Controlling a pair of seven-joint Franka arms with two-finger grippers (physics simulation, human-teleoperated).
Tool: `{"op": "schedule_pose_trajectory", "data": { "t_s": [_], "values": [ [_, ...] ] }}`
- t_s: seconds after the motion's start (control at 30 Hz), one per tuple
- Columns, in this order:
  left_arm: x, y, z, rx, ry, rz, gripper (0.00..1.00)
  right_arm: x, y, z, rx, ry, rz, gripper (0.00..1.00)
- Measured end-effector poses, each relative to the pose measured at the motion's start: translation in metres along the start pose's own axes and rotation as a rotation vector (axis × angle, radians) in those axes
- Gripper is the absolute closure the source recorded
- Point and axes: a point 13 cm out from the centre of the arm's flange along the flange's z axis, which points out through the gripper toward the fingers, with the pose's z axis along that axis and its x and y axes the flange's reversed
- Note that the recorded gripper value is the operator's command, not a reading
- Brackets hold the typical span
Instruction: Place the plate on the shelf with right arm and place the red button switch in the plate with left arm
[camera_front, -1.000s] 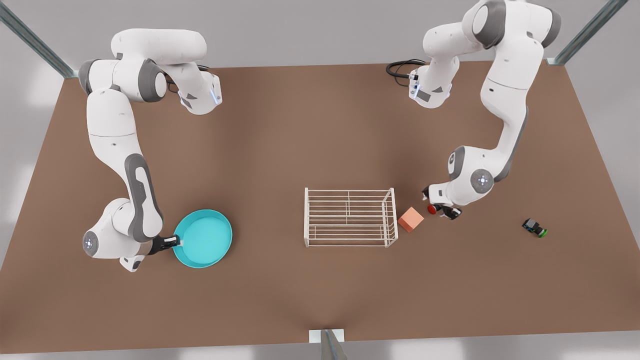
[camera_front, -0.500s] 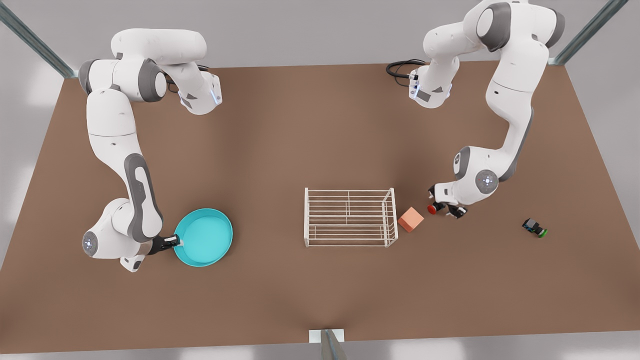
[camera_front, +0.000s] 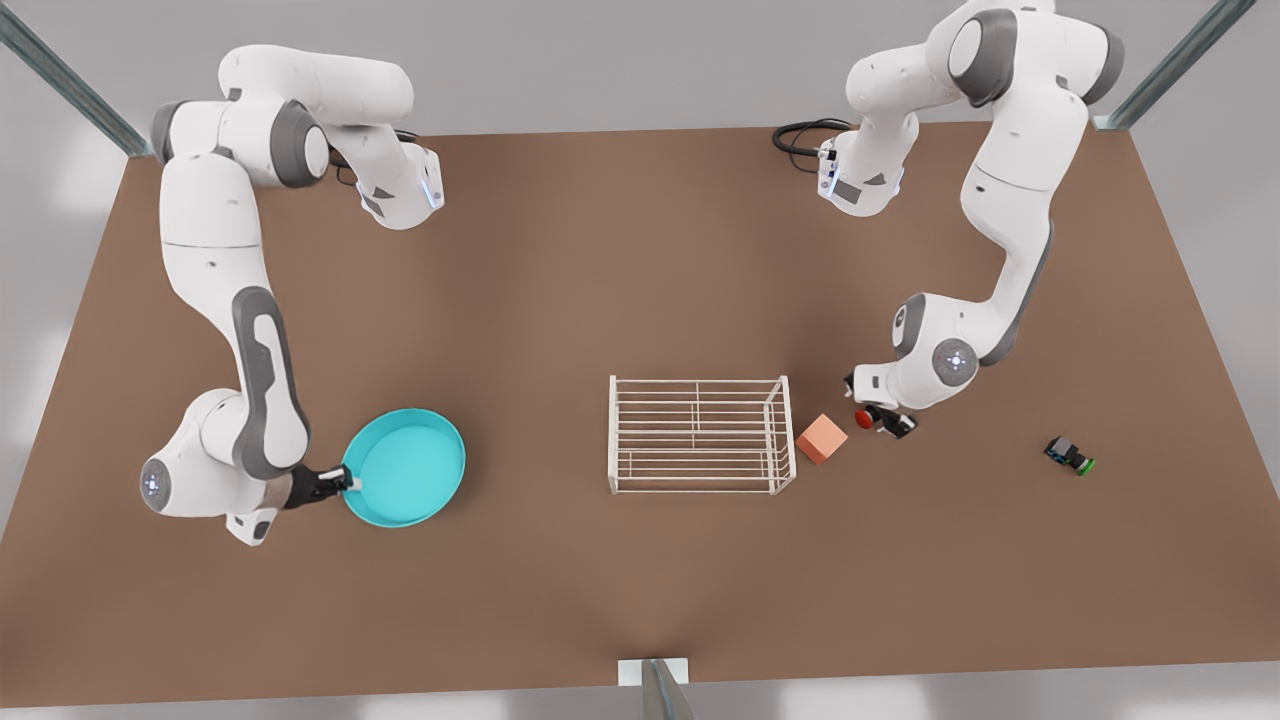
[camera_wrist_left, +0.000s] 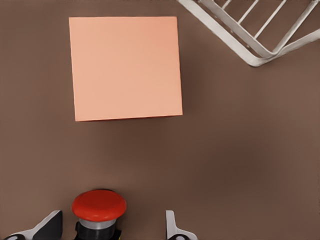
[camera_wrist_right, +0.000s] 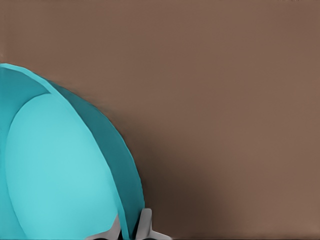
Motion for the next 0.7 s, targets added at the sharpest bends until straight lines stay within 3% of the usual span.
{"op": "schedule_pose_trajectory", "data": {
  "t_s": [0.13, 0.4, 0.57, 0.7],
  "values": [
    [-0.006, -0.002, 0.003, -0.001, -0.006, 0.010, 0.00, -0.009, 0.064, -0.036, -0.052, -0.003, -0.044, 0.81],
    [-0.019, 0.003, 0.004, -0.010, -0.023, 0.020, 0.00, -0.011, 0.319, -0.102, -0.165, 0.032, -0.196, 0.80],
    [-0.024, 0.009, 0.004, -0.015, -0.031, 0.021, 0.00, -0.008, 0.450, -0.013, -0.189, 0.122, -0.200, 0.80],
    [-0.024, 0.012, 0.009, -0.015, -0.031, 0.022, 0.00, -0.022, 0.495, 0.051, -0.176, 0.096, -0.118, 0.80]
  ]
}}
